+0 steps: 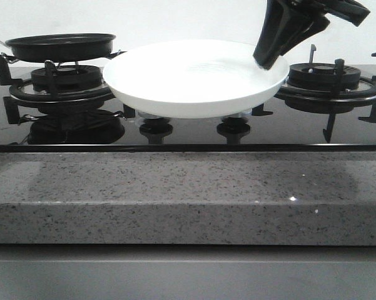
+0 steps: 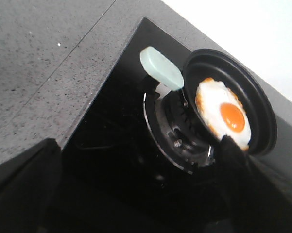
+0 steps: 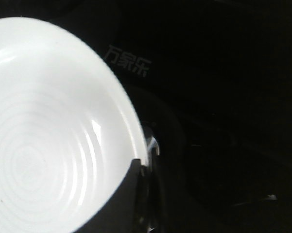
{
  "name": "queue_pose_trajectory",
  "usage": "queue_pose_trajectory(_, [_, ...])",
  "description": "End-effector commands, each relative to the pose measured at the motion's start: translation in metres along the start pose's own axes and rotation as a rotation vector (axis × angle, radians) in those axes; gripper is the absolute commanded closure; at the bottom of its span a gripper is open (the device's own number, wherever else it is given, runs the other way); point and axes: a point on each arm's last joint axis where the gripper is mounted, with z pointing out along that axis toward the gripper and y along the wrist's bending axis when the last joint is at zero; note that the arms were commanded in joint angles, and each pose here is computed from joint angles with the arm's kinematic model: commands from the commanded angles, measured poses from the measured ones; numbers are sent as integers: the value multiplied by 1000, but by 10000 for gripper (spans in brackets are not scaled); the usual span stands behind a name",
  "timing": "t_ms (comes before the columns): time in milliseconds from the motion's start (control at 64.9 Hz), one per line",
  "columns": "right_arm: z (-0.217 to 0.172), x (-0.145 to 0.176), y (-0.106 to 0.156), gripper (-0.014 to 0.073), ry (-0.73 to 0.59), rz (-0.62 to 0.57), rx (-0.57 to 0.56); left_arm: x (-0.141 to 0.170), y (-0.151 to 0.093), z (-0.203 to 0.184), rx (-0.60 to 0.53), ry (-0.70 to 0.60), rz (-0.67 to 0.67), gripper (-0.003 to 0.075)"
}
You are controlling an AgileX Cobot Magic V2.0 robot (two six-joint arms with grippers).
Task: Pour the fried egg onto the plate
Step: 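Grasp the pale green pan handle with the left gripper and lift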
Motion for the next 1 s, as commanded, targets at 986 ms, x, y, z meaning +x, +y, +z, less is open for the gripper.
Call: queue_pose_trajectory(986, [-24,-9,9,656,-105,-10,-25,-84,7,144,399,247,-274,104])
